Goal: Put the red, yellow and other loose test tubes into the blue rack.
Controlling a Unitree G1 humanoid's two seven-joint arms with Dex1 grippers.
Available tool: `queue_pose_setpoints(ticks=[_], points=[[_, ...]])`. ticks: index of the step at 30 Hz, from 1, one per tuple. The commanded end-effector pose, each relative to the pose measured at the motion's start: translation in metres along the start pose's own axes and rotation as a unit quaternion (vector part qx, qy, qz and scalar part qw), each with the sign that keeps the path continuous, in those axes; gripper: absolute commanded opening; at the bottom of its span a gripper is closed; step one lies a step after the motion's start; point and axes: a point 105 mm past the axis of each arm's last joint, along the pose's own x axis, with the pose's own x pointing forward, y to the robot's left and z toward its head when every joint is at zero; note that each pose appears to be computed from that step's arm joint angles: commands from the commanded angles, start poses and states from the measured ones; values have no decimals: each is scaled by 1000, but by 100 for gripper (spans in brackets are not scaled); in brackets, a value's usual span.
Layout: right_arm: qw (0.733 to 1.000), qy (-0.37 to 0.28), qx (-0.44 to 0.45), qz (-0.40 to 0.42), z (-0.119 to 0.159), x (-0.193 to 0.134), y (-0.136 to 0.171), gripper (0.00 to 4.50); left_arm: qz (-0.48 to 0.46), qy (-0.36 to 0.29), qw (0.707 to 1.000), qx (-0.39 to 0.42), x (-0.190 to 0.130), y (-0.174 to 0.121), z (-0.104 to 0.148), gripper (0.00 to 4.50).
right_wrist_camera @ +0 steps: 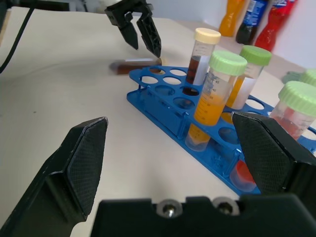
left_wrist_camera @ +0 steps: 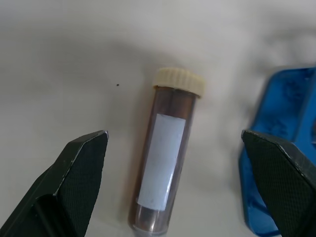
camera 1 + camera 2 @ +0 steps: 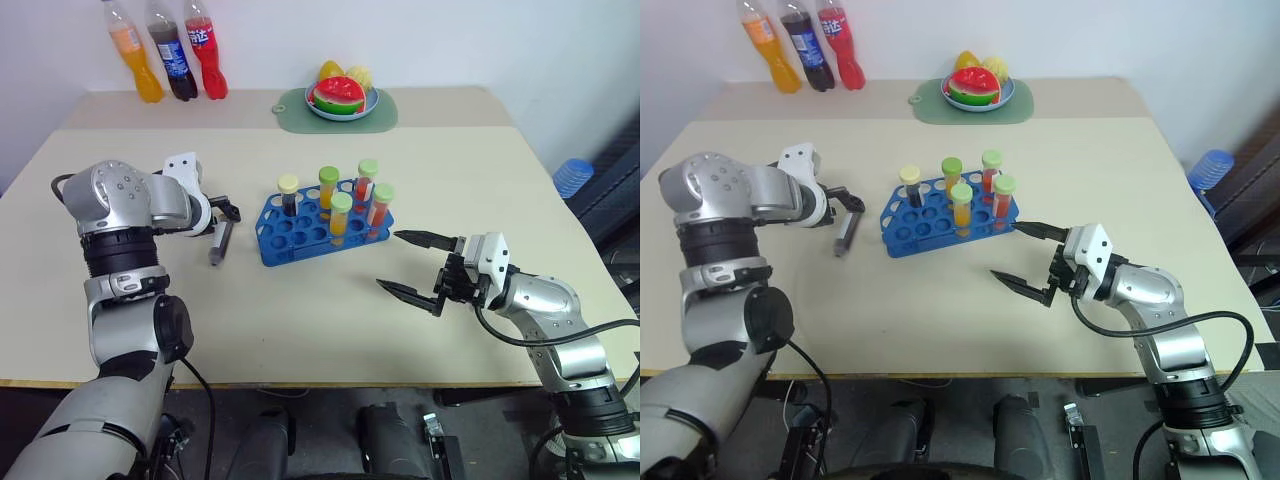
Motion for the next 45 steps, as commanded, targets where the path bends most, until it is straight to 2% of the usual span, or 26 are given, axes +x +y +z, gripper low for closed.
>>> queue_pose_setpoints(ticks=[1, 5, 6, 9, 11, 13, 14, 18, 20, 22, 23, 25, 27, 30, 32, 35, 38, 41, 45], points=[[1000, -19, -13, -15, 12, 1, 2, 443, 22, 28, 999, 7, 6, 2, 1, 450], [1000, -12, -3, -19, 12, 0, 3, 443, 32, 71, 997, 15, 16, -1, -5, 450], [1000, -11, -2, -20, 12, -1, 3, 449, 38, 69, 997, 19, 17, 0, -4, 424], [1000, -6, -3, -29, 12, -4, 2, 450, 45, 66, 996, 29, 19, 0, 0, 316], [999, -5, -1, -31, 12, -5, 2, 450, 48, 67, 996, 31, 21, 1, 0, 224], [999, -2, 0, -34, 10, -5, 3, 450, 56, 65, 996, 30, 23, 4, 1, 109], [999, -1, 0, -35, 9, -5, 3, 450, 53, 68, 996, 30, 24, 4, 0, 86], [999, 0, 2, -39, 7, -4, 3, 450, 38, 66, 997, 22, 21, 4, -1, 86], [999, 0, 2, -41, 6, -3, 1, 450, 6, 37, 999, 14, 16, 5, 3, 86], [999, -2, 3, -45, 5, -2, -1, 450, -43, -24, 998, 26, 8, 5, 8, 86], [999, -3, 3, -48, 6, -1, -2, 450, -80, -83, 992, 57, -3, 4, 15, 86], [999, -3, 2, -51, 4, -2, -3, 450, -204, -197, 951, 122, -39, -19, 21, 86], [999, -2, 3, -54, 2, -2, -5, 450, -302, -257, 903, 166, -72, -32, 14, 86], [998, -3, 6, -60, 0, -1, -8, 450, -322, -286, 865, 258, -85, -34, -5, 86], [998, -3, 7, -63, -2, 0, -9, 450, -336, -333, 824, 310, -92, -42, -13, 86], [997, -1, 8, -72, -5, 0, -9, 450, -411, -408, 774, 255, -101, -58, -14, 86], [997, 4, 9, -82, -8, -2, -7, 450, -426, -435, 748, 265, -92, -66, -20, 86], [996, 11, 7, -94, -9, -7, -2, 450, -479, -431, 731, 226, -78, -78, -23, 86], [993, 14, 4, -113, -9, -13, 1, 450, -492, -435, 721, 222, -57, -84, -24, 86]])
